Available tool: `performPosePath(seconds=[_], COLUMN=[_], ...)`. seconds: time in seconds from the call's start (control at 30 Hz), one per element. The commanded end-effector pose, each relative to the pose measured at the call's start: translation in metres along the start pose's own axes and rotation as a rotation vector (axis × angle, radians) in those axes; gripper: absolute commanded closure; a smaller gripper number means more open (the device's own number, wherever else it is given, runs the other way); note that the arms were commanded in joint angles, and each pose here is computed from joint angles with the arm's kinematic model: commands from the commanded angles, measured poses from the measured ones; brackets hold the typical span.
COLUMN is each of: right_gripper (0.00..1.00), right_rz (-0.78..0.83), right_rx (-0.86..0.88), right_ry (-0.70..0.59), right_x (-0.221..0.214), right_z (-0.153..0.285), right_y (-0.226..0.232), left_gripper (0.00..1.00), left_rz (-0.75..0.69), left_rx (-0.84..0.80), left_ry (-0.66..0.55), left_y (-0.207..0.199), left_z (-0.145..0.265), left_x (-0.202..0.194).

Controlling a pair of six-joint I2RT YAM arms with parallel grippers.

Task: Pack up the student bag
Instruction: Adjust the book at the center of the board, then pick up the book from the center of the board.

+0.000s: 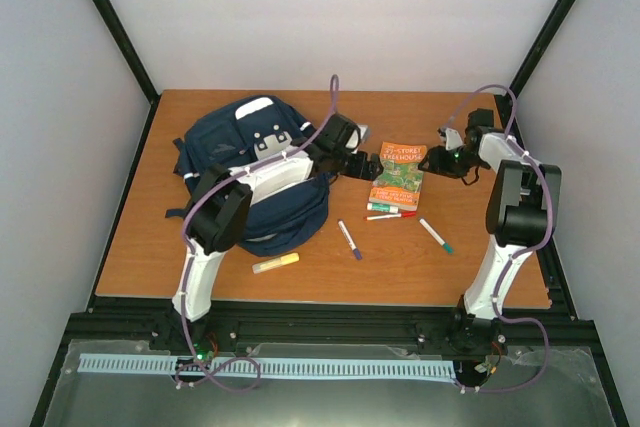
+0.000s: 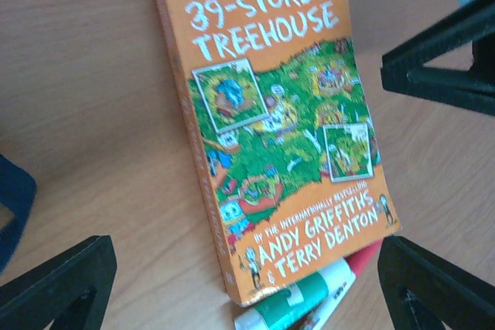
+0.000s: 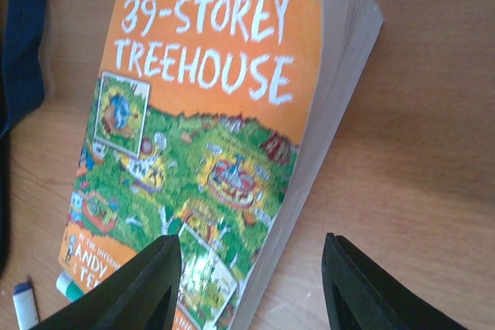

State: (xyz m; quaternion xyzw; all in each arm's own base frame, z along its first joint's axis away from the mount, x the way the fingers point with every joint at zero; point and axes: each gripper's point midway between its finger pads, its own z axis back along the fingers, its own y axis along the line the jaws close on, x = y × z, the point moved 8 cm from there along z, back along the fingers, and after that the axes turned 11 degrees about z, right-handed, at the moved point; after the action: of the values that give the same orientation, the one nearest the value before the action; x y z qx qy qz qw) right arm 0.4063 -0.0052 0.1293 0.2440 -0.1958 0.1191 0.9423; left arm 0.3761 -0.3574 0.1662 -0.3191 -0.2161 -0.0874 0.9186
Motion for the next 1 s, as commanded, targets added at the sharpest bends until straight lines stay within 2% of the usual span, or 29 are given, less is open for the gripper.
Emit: performPosePath(seconds=[0.0, 0.07, 0.1, 0.3, 0.47, 0.77, 0.97], right_gripper=[0.5, 0.52, 0.57, 0.67, 0.78, 0.84, 0.85], right_rz=[-0.042, -0.052, -0.066, -0.103, -0.233, -0.234, -0.224], right_rx=[-0.018, -0.015, -0.004, 0.014, -0.066, -0.123, -0.143], right_ry=[0.008, 0.017, 0.024, 0.067, 0.149, 0.189, 0.203], right_x=[0.007, 0.005, 0.003, -0.009, -0.035, -0.046, -0.048], right_z=[-0.012, -0.017, -0.023, -0.039, -0.051, -0.055, -0.055], right_y=[-0.013, -0.016, -0.018, -0.025, -0.046, -0.053, -0.055], left_gripper=[0.06, 0.09, 0.12, 0.15, 0.17, 0.18, 0.19], left_rz=[0.083, 0.099, 0.126, 0.187, 0.3, 0.372, 0.444], left_rx=[-0.081, -0.071, -0.062, -0.046, -0.034, -0.021, -0.098], left_ry=[-0.022, -0.013, 0.002, 0.037, 0.109, 0.181, 0.263], left_y=[0.002, 0.001, 0.003, 0.015, 0.03, 0.043, 0.044], left_z=[-0.012, -0.019, -0.029, -0.05, -0.068, -0.086, -0.101], left_x=[0.022, 0.029, 0.032, 0.028, 0.019, 0.003, -0.007])
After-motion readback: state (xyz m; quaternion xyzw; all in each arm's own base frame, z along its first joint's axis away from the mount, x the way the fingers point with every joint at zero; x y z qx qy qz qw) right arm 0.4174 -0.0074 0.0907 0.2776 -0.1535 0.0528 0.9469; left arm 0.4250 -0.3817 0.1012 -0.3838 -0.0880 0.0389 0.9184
